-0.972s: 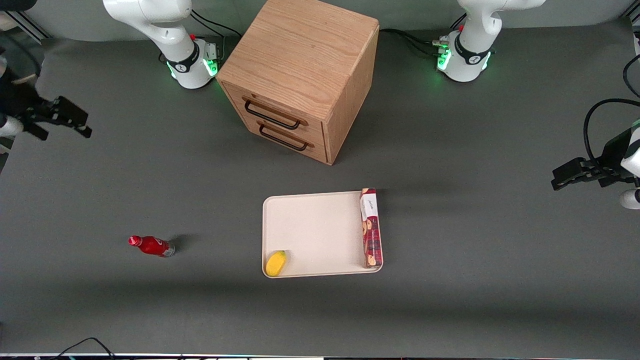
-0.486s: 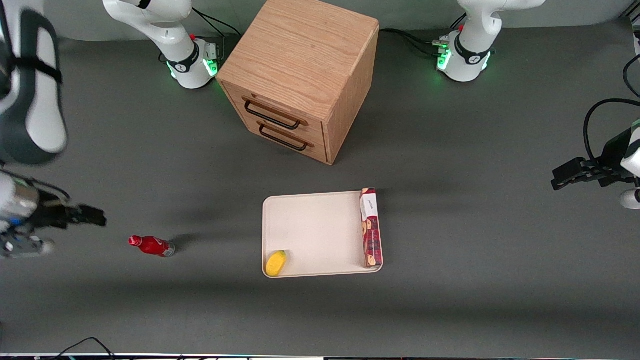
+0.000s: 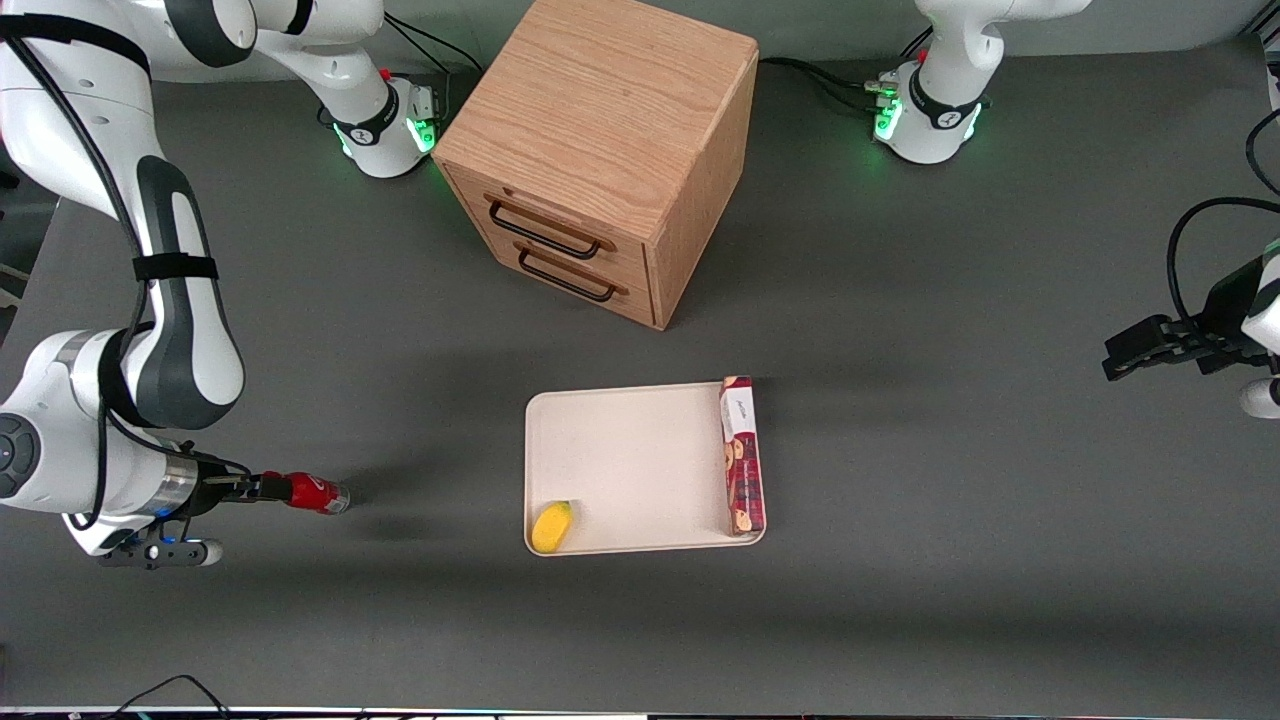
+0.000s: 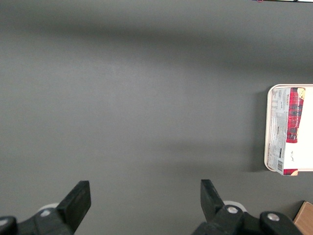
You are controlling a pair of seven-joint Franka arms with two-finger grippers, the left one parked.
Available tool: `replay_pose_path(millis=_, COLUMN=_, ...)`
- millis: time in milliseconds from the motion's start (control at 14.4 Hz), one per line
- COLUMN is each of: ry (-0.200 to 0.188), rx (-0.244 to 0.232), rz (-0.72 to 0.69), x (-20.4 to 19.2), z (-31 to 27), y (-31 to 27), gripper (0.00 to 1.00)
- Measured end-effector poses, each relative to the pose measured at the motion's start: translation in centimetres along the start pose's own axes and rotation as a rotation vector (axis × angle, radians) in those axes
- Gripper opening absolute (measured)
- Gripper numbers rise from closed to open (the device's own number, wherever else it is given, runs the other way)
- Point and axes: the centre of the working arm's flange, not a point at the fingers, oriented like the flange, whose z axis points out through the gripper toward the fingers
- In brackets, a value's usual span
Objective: Place coke bottle on tray
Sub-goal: 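Close the right gripper around the red bottle's neck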
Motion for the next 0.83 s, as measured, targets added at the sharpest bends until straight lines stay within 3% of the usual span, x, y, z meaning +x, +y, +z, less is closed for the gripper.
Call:
replay_pose_path(millis=347, ry=0.003, rx=0.001, rz=0.003, x=-0.8, z=1.6, y=0.1, gripper=0.80)
replay_pose_path(millis=625, ry=0.013, rx=0.002, rz=0.001, x=-1.2, z=0.7, y=-0.1, gripper=0.33)
replay_pose_path(millis=833, ry=0.023, rx=0.004, rz=-0.002, x=-1.3, z=-0.1, y=-0.3, gripper=0.31)
